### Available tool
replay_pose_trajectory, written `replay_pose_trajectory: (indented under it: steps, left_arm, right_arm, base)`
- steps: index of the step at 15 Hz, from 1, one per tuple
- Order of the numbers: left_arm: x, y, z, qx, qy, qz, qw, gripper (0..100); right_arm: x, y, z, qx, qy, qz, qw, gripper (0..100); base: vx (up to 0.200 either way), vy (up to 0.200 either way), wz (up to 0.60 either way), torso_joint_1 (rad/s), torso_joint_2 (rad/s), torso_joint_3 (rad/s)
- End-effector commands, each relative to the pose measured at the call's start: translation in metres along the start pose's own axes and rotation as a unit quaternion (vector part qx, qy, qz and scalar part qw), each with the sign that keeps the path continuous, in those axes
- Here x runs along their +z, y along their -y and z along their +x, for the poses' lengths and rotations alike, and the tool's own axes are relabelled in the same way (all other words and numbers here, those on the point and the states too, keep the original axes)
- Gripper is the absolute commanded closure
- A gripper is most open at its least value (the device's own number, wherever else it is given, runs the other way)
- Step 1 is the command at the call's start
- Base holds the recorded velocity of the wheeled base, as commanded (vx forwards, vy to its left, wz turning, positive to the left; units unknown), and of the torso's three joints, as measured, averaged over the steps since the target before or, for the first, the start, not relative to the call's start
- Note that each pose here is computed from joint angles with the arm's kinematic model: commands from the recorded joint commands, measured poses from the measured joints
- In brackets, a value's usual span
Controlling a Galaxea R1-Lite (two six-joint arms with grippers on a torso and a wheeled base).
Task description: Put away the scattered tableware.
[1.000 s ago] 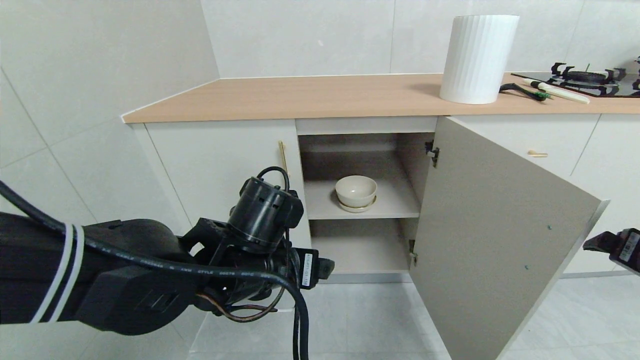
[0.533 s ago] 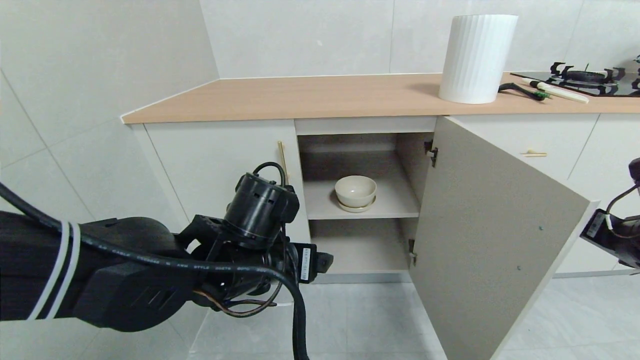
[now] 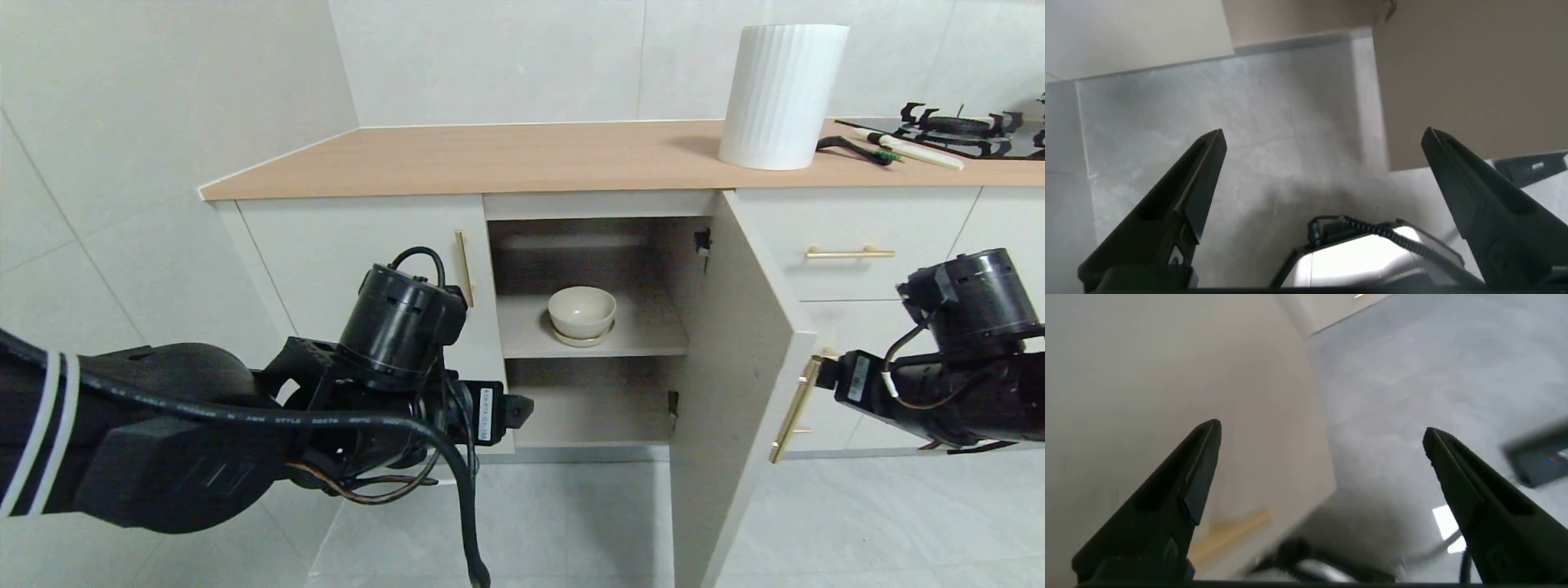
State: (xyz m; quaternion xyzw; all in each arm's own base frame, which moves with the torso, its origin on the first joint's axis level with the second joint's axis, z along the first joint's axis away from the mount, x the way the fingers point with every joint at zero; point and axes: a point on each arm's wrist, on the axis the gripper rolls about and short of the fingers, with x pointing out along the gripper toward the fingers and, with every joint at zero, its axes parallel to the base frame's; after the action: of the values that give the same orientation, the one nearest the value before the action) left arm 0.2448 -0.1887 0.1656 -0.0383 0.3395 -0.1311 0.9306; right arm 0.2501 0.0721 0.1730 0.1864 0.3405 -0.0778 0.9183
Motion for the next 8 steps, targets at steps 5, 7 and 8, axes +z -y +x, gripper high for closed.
replay_pose_trajectory:
  steps: [5,7,8]
  left_arm:
    - [0.011,-0.009,-0.013,0.003,0.024,-0.014,0.9996,0]
    - [0.016,-0.018,-0.017,0.012,0.033,-0.024,0.9991,0]
    - [0.017,-0.02,-0.017,0.015,0.034,-0.027,0.9989,0]
  right_arm:
    - [-0.02,-0.062,0.016,0.065,-0.033,-0.059,0.996,0]
    - [-0.014,-0.087,0.038,0.083,-0.037,-0.063,0.994,0]
    - [-0.012,-0.093,0.044,0.088,-0.037,-0.063,0.993,0]
  base:
    - [0.0,0.0,0.0,0.0,0.0,0.0]
    - [0.0,0.0,0.0,0.0,0.0,0.0]
    - [0.0,0.0,0.0,0.0,0.0,0.0]
